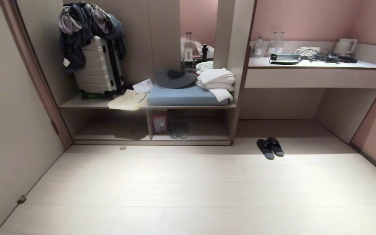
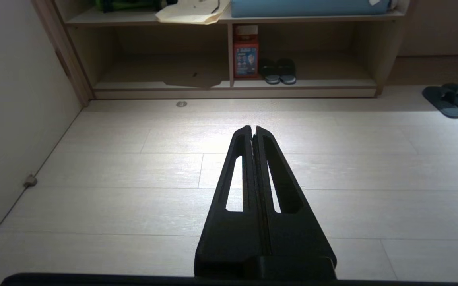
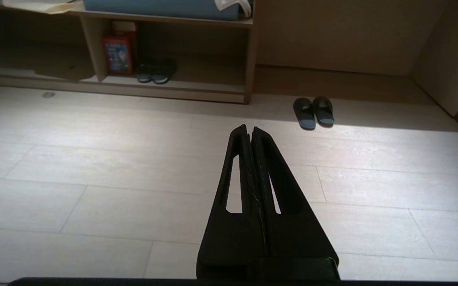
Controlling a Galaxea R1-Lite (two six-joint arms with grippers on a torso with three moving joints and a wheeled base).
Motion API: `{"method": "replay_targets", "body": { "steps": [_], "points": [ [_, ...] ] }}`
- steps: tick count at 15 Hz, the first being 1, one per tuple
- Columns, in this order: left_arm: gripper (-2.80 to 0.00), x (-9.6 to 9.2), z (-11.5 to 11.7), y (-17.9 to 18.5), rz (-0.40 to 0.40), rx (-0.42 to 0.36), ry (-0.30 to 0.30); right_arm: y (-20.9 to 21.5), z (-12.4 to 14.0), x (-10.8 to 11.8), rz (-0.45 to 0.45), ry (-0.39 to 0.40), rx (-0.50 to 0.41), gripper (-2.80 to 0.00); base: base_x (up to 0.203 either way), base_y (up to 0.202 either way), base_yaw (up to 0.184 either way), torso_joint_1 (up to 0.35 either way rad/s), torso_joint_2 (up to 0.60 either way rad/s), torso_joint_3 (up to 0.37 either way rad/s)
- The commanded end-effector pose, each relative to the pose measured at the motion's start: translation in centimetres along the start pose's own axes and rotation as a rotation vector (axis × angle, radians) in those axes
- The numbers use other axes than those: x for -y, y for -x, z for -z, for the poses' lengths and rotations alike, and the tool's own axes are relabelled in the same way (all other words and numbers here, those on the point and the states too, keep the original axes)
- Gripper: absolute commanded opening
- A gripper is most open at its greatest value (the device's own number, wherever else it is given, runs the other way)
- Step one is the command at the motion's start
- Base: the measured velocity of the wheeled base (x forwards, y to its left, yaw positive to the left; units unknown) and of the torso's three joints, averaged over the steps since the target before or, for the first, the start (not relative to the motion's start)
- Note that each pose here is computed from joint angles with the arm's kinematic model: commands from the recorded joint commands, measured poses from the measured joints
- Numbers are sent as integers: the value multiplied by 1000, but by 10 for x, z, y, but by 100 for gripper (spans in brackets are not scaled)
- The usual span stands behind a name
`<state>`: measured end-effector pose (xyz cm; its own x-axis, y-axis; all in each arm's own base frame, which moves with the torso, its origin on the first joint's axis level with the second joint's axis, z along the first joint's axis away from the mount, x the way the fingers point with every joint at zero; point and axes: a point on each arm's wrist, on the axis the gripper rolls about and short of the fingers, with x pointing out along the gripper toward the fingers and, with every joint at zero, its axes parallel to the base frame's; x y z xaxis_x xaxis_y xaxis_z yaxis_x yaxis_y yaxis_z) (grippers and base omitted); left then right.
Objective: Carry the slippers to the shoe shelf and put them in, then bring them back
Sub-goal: Pick up the slippers on the floor
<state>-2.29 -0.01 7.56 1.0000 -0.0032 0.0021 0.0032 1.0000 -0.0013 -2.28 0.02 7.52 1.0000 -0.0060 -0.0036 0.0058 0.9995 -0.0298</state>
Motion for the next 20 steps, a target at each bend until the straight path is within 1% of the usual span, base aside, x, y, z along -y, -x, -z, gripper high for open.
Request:
{"method": "replay_targets", "body": {
  "steps": [1,20],
  "points": [
    [-280,0,0,0,0,-1,0,0,0,0,0,1,1,-280,197,0,1,2,1,2],
    [-280,0,0,0,0,-1,0,0,0,0,0,1,2,-280,195,0,-1,3,2,3]
  ]
}}
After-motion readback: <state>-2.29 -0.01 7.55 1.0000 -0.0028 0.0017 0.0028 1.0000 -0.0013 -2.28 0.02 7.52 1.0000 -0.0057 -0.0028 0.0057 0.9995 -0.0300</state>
